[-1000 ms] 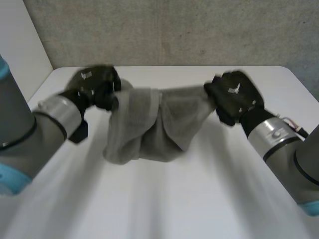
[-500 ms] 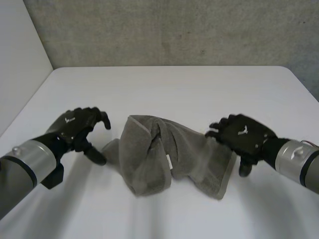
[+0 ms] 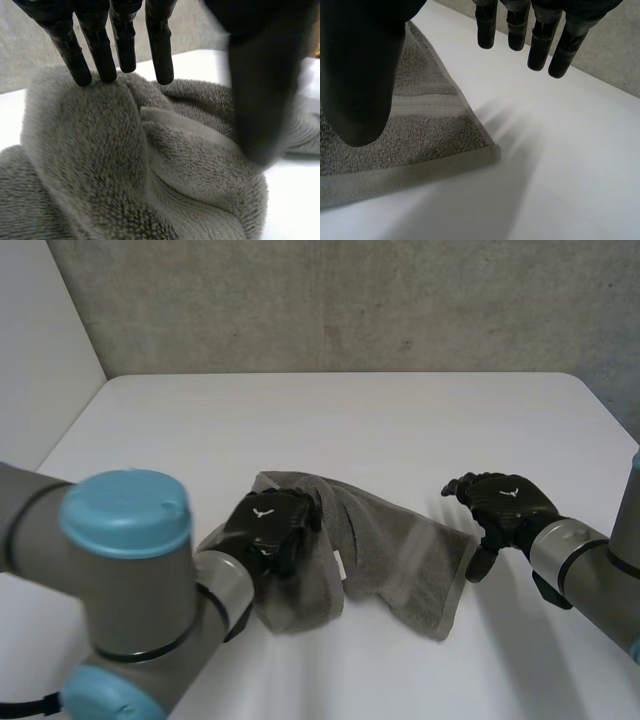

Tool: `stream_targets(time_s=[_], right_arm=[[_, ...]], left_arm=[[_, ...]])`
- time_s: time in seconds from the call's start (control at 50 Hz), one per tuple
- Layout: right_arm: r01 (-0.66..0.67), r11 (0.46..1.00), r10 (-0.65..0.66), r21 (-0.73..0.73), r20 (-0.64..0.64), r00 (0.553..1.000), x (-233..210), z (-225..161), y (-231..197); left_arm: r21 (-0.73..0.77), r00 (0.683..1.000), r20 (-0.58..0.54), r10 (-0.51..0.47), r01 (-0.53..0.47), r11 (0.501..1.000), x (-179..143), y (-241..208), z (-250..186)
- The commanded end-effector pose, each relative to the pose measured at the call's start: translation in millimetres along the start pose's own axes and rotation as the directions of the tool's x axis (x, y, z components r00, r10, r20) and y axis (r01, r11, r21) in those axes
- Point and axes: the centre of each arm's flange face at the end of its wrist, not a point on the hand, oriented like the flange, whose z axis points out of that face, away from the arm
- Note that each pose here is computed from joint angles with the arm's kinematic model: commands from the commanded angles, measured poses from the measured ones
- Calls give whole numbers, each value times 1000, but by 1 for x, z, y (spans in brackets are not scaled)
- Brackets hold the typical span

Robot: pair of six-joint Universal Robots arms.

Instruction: Fold the towel.

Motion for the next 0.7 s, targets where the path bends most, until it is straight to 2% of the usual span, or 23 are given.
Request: stream_targets(time_s=[0.02, 0.2, 0.42, 0.58, 0.7], right_arm=[[41, 999, -41, -9, 8, 999, -2, 0, 10], [94, 996, -94, -2, -10, 996, -1, 1, 13], [91, 996, -91, -22, -3, 996, -3, 4, 22], [104, 995, -104, -15, -4, 995, -3, 6, 22], [110, 994, -110, 1, -10, 994, -2, 8, 20]], left_arm=[[-18, 1000, -11, 16, -16, 1000, 12, 13, 29], [-56, 1000, -9, 21, -21, 998, 12, 29, 46], [-59, 1000, -8, 24, -24, 998, 12, 32, 54], [-12, 998, 51, 25, -24, 1000, 7, 10, 41], [13, 998, 67, 18, -19, 1000, 4, -7, 14]])
